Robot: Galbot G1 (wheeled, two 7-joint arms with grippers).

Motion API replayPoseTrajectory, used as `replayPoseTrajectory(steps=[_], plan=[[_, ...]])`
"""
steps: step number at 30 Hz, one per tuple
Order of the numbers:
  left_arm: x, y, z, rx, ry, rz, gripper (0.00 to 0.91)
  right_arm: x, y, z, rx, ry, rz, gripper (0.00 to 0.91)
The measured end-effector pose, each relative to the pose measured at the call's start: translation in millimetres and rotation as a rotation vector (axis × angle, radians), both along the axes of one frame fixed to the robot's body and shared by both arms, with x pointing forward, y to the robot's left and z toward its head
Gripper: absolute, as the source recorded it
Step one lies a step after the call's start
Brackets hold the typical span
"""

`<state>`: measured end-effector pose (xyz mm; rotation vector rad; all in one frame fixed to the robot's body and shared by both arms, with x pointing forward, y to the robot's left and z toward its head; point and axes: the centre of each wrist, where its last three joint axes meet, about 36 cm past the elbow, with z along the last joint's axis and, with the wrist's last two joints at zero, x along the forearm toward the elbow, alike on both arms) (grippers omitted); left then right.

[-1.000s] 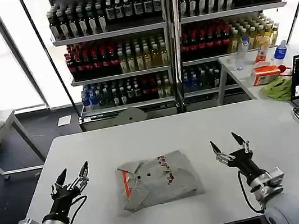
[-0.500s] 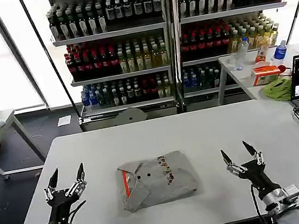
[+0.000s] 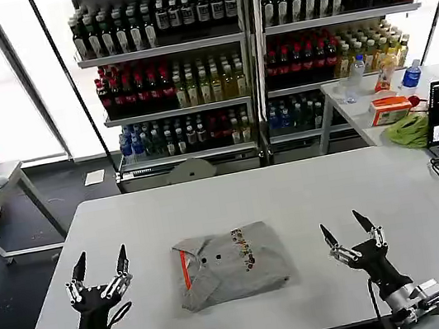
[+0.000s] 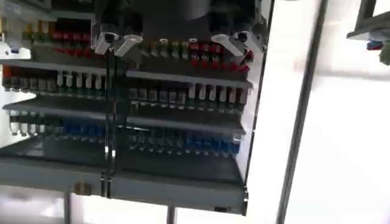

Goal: Fold and organize the clothes.

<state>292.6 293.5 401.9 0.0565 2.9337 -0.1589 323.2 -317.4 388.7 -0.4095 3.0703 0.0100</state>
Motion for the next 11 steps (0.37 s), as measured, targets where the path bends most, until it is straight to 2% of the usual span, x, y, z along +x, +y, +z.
replayPoseTrajectory(steps=[11], plan=[[-5.1,-2.2,-6.5,0.018,-0.016,-0.003,0.907,-0.4,1.5,1.8,0.004,-0.005,0.013,0.907]])
